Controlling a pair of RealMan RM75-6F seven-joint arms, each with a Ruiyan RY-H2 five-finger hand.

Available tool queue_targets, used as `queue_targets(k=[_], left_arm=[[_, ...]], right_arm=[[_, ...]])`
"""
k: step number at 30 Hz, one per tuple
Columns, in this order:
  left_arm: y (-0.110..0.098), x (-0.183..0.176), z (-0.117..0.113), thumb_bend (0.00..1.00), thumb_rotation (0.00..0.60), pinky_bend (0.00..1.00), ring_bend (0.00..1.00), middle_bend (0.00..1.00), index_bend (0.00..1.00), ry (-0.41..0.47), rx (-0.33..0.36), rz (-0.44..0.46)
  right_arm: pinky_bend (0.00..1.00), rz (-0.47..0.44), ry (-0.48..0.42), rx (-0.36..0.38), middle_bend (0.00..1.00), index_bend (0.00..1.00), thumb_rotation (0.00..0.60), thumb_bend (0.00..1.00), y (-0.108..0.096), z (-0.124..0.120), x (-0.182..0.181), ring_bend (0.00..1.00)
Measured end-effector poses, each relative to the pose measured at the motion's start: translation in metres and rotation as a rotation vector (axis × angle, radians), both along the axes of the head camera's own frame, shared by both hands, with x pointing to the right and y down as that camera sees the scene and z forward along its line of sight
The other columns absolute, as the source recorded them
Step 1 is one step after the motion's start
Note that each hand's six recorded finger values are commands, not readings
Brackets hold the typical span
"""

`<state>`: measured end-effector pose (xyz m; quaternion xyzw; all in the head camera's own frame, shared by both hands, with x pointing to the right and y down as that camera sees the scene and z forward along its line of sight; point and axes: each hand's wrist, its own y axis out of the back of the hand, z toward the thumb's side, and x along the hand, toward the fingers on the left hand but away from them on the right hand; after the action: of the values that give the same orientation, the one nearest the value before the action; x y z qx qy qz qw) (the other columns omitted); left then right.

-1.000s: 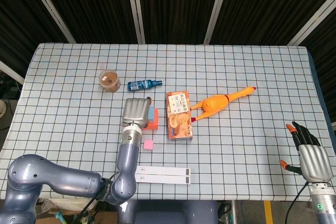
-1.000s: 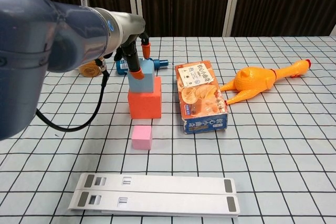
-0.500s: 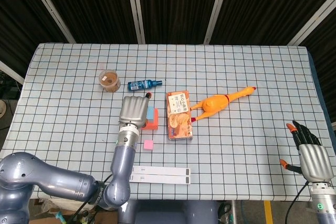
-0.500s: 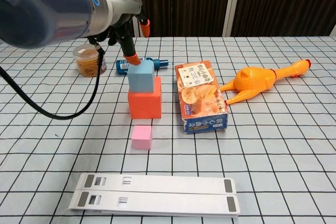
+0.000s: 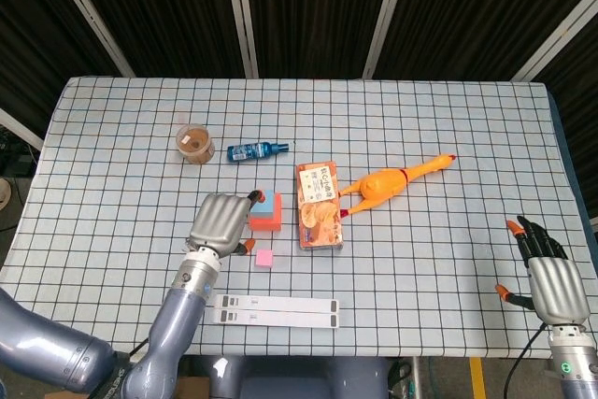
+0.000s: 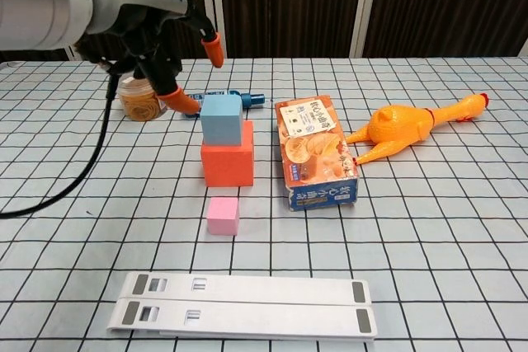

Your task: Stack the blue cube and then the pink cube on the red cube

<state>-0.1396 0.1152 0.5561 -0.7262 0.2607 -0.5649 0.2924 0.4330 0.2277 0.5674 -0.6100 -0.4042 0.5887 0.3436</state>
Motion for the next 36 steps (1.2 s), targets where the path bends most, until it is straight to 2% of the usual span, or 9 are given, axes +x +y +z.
queue_targets(k=[5,11,22,30,36], left_arm=[[0.013,-0.013,0.005,0.31,0.600,0.78,0.74,0.92,0.27,-0.035,-0.026,0.002],[0.019,-0.019,0.017,0.31,0.600,0.78,0.74,0.92,0.27,-0.091,-0.025,0.009],[0.040,-0.007,0.044,0.31,0.600,0.79,0.74,0.92,0.28,-0.117,-0.078,0.057],[0.049,-0.004,0.056,0.31,0.600,0.79,0.74,0.92,0.28,-0.154,-0.090,0.087],[0.054,-0.005,0.074,0.31,0.600,0.79,0.75,0.92,0.26,-0.188,-0.103,0.092]], right_arm=[[0.21,0.003,0.000,0.000,0.07,0.10,0.600,0.16,0.001,0.000,0.000,0.10],[0.21,0.000,-0.001,-0.005,0.07,0.10,0.600,0.16,0.001,0.001,0.000,0.10],[0.21,0.006,-0.001,-0.003,0.07,0.10,0.600,0.16,0.000,0.001,0.001,0.10],[0.21,0.003,-0.008,-0.006,0.07,0.10,0.600,0.16,0.000,0.001,0.001,0.10],[0.21,0.004,-0.010,-0.003,0.07,0.10,0.600,0.16,0.000,0.001,0.001,0.10]])
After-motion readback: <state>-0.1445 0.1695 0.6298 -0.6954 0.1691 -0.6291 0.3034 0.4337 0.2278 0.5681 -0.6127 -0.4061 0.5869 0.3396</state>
